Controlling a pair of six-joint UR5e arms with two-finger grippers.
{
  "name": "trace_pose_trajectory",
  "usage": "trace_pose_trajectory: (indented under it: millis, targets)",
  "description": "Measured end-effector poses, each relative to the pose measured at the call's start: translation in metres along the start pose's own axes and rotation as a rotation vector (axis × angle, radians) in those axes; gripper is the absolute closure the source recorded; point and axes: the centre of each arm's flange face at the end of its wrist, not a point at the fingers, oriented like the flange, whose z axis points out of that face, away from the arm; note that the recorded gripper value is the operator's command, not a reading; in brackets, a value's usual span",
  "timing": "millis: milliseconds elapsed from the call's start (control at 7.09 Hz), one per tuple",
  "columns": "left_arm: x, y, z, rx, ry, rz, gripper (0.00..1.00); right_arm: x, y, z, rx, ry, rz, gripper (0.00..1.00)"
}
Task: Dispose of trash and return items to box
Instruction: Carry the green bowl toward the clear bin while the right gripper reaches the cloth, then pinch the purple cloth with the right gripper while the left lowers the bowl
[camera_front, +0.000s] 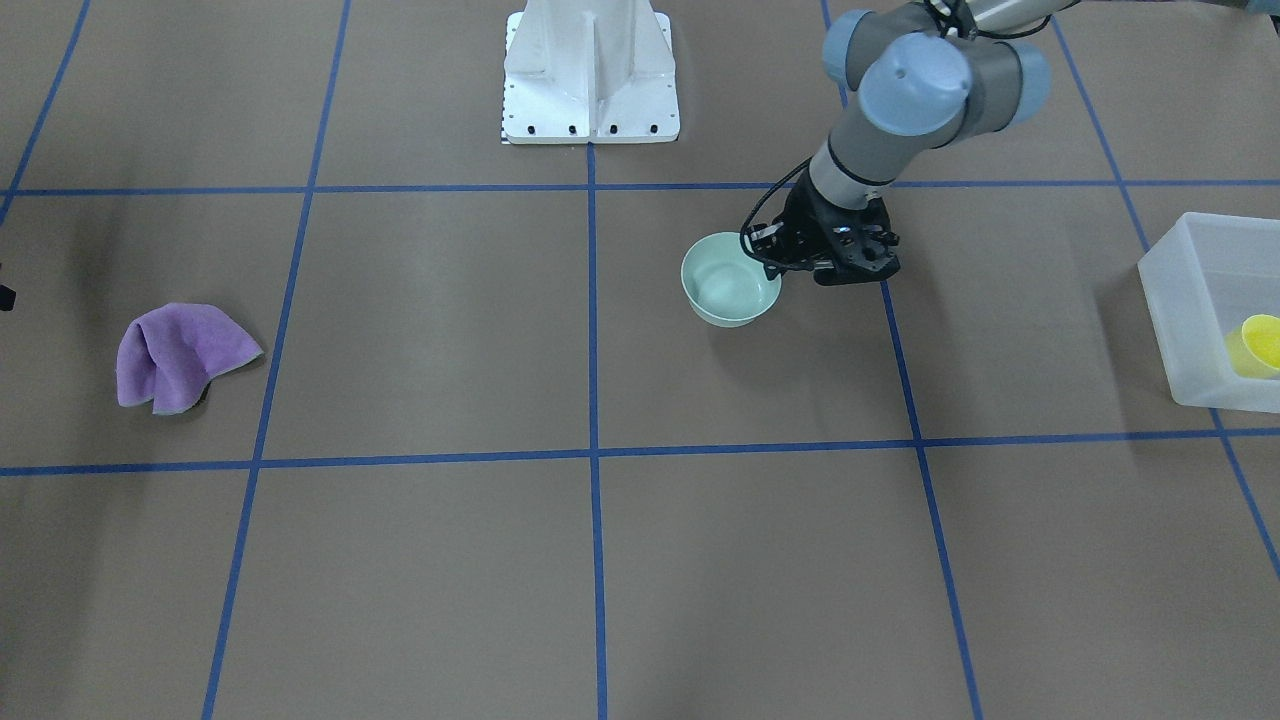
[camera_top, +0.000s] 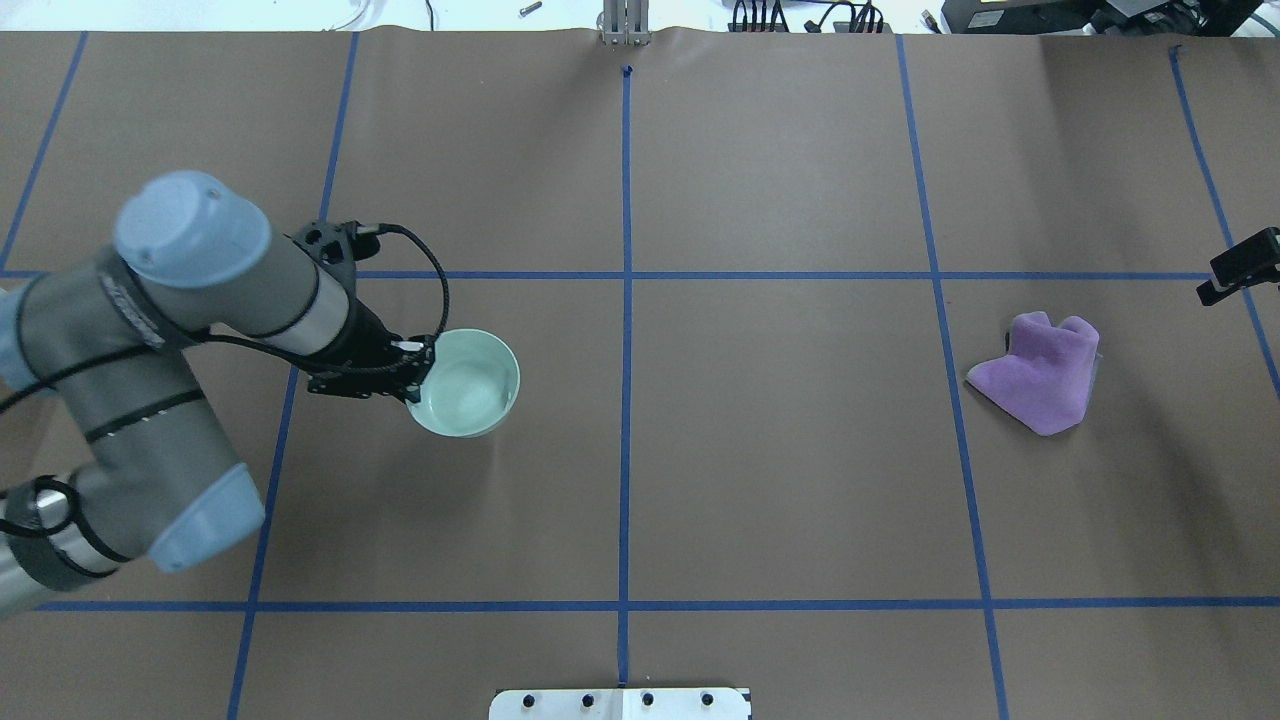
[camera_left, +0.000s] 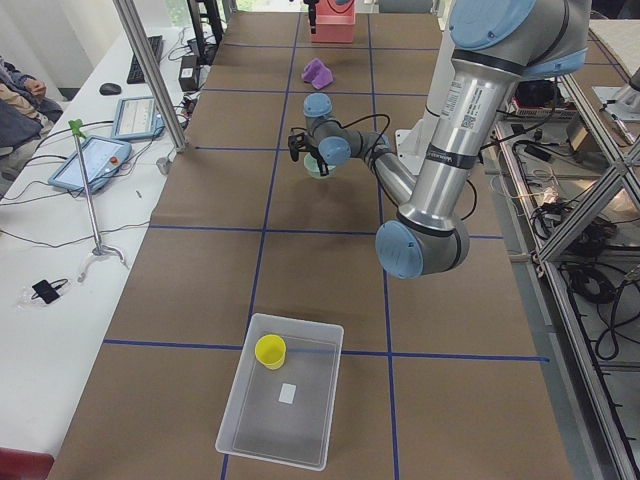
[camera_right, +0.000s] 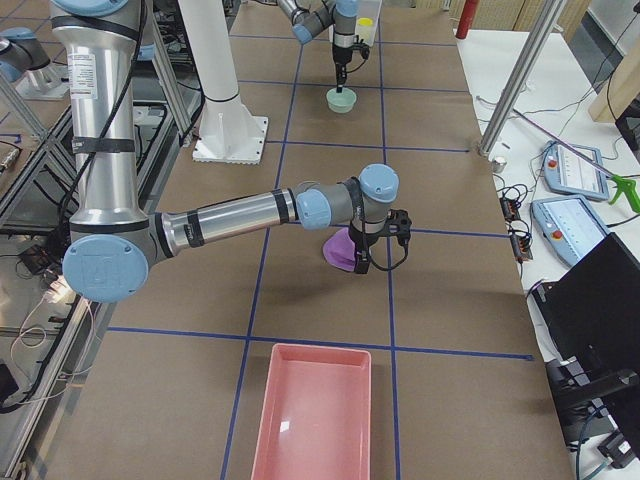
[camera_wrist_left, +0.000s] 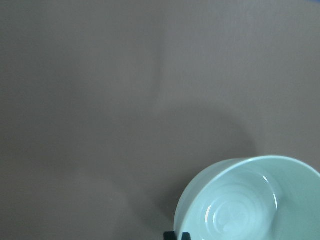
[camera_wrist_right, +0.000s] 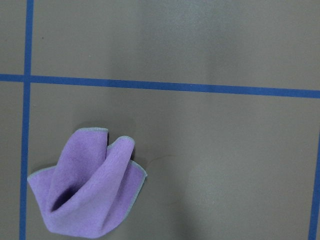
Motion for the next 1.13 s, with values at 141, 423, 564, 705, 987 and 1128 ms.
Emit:
trace_pose_trajectory:
  millis: [141, 423, 564, 705, 987, 1128]
  targets:
    - [-0.046, -0.017, -0.04, -0.008, 0.019, 0.026, 1.0, -0.007, -0.001, 0.006, -0.009, 0.003, -0.006, 0.0]
    - [-0.17, -0.048, -0.107, 0.008, 0.021, 0.126, 1.0, -0.053, -0.006, 0.019, -0.019, 0.007, -0.002, 0.0]
    - [-0.24, -0.062, -0.132, 0.034, 0.002, 0.189, 1.0, -0.079, -0.006, 0.031, -0.011, 0.014, 0.006, 0.0]
    - [-0.298, -0.073, -0.147, 0.055, -0.02, 0.24, 1.0, -0.1, -0.003, 0.048, 0.004, 0.018, 0.022, 0.0]
    - [-0.364, -0.088, -0.16, 0.076, -0.043, 0.291, 1.0, -0.121, 0.003, 0.074, 0.014, 0.024, 0.044, 0.08]
    - [-0.381, -0.093, -0.165, 0.085, -0.05, 0.305, 1.0, -0.124, 0.004, 0.081, 0.009, 0.029, 0.048, 0.38]
